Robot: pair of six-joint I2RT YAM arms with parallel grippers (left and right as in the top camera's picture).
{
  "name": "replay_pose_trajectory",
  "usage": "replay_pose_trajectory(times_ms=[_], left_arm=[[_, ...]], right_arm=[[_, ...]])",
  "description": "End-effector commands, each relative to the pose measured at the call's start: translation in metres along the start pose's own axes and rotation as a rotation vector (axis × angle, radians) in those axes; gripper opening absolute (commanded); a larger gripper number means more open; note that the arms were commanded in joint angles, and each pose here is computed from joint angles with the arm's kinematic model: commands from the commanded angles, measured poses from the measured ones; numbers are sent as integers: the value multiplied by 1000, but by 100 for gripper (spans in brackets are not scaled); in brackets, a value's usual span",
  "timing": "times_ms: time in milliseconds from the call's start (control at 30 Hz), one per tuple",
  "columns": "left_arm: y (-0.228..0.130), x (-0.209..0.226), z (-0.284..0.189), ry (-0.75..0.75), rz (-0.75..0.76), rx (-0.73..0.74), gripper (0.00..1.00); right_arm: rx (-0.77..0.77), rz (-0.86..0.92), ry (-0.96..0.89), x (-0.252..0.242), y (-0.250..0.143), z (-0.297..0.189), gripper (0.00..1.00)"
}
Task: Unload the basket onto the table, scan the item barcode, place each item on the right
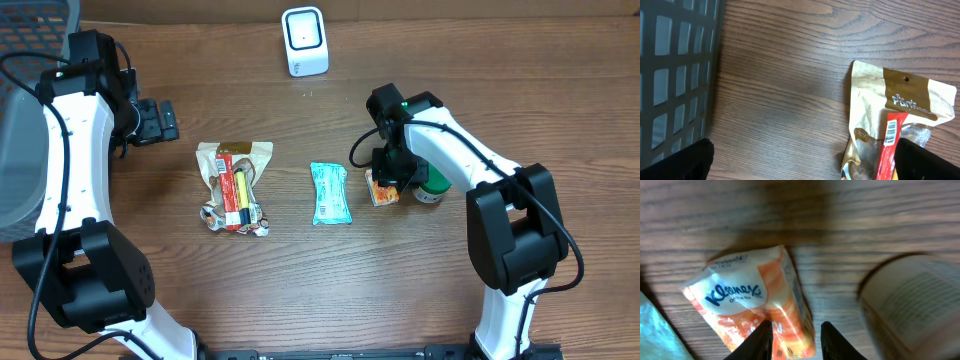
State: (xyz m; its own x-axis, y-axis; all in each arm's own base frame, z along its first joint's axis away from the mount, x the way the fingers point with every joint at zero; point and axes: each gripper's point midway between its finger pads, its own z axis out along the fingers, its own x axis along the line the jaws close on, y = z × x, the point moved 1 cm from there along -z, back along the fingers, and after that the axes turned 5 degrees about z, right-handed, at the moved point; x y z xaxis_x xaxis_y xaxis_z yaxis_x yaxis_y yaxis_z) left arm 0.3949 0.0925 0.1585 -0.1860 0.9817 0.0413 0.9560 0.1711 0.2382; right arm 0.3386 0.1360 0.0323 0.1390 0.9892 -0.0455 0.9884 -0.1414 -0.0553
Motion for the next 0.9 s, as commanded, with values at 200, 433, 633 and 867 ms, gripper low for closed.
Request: replay_pose_trajectory(times_ms=[200, 433, 633, 867], left_arm=[[7, -1, -13, -6, 16, -41, 100], [7, -1, -13, -6, 16, -41, 100], [7, -1, -13, -6, 16, -41, 100], [7, -1, -13, -6, 16, -41, 100]], right_arm=[[-4, -26, 44, 1, -9, 24, 15], [-74, -78, 72, 17, 7, -15, 4], [-344, -126, -196, 20, 20, -76, 4], [-549, -266, -499, 42, -1, -85, 4]])
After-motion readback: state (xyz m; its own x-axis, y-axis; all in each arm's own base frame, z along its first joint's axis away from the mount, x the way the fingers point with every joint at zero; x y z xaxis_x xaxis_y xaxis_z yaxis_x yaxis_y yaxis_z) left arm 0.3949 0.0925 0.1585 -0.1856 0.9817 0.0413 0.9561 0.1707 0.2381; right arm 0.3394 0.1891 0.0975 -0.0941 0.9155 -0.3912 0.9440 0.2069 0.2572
